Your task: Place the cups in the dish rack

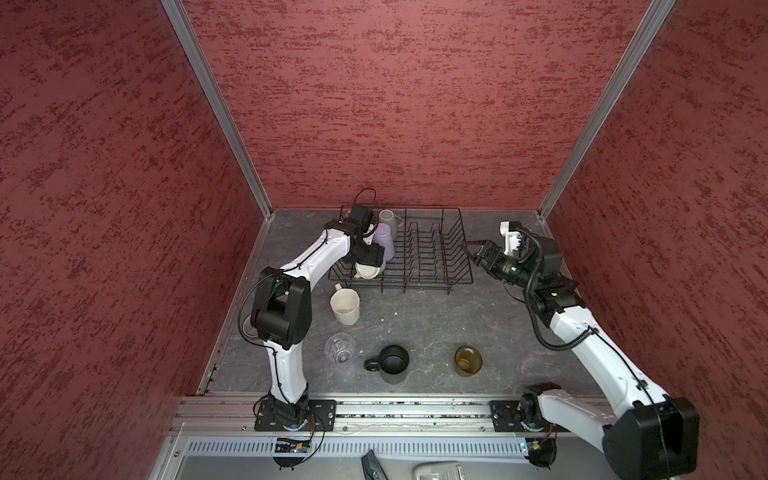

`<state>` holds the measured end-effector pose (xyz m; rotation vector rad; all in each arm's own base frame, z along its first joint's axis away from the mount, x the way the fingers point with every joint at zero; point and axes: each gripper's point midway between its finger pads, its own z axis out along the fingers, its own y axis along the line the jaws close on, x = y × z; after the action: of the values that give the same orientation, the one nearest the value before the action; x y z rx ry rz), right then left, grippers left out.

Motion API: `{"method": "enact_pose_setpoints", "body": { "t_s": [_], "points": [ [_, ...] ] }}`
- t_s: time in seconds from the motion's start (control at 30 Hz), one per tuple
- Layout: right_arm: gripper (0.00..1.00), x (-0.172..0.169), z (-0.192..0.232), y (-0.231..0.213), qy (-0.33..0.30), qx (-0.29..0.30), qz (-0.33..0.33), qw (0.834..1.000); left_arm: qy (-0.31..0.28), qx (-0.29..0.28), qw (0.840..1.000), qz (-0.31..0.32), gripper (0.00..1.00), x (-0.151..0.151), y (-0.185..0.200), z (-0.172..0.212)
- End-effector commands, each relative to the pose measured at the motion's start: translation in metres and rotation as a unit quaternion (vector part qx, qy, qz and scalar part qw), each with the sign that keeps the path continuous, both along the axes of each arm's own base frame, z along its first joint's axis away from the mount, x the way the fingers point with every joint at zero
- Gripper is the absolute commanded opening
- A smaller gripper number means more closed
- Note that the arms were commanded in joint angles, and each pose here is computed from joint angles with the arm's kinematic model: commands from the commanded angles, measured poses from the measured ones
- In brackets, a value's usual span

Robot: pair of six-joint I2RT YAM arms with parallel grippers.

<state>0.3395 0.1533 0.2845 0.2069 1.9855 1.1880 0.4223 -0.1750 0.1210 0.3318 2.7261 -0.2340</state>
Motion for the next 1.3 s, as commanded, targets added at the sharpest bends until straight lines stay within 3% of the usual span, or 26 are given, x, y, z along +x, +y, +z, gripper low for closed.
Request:
{"method": "enact_pose_setpoints", "body": {
  "t_s": [0.0,0.1,0.17,0.37,0.6,0.87,1.1,1.27],
  "points": [
    [0.99,-0.001,0.002,-0.003,-0.004,0.005,-0.002,1.000,-0.017,0.008,1.000,-0.017,0.84,-0.006,-0.006,-0.001],
    [0.99,0.001,0.002,-0.002,-0.004,0.007,-0.002,1.000,-0.034,0.015,0.999,-0.032,0.90,-0.009,-0.012,0.001],
    [0.99,0.001,0.003,-0.002,-0.004,0.008,0.000,1.000,-0.040,0.020,0.998,-0.033,1.00,-0.010,-0.013,0.000],
    [0.99,0.001,0.002,-0.001,-0.003,0.009,0.002,1.000,-0.063,0.017,0.998,-0.024,1.00,-0.011,-0.015,0.007],
    [0.99,0.004,-0.003,-0.003,0.005,-0.004,-0.004,1.000,-0.134,-0.012,0.991,0.004,1.00,-0.004,-0.009,0.056],
    [0.94,0.024,-0.017,0.005,0.042,-0.163,0.003,0.986,-0.227,-0.033,0.971,0.067,1.00,-0.006,0.026,0.123],
    [0.95,0.036,-0.038,0.076,0.060,-0.274,0.060,0.958,-0.300,-0.067,0.941,0.140,1.00,-0.026,0.086,0.180],
    [0.95,0.036,-0.071,0.127,0.083,-0.310,0.091,0.943,-0.336,-0.095,0.919,0.183,1.00,-0.050,0.124,0.197]
  ]
}}
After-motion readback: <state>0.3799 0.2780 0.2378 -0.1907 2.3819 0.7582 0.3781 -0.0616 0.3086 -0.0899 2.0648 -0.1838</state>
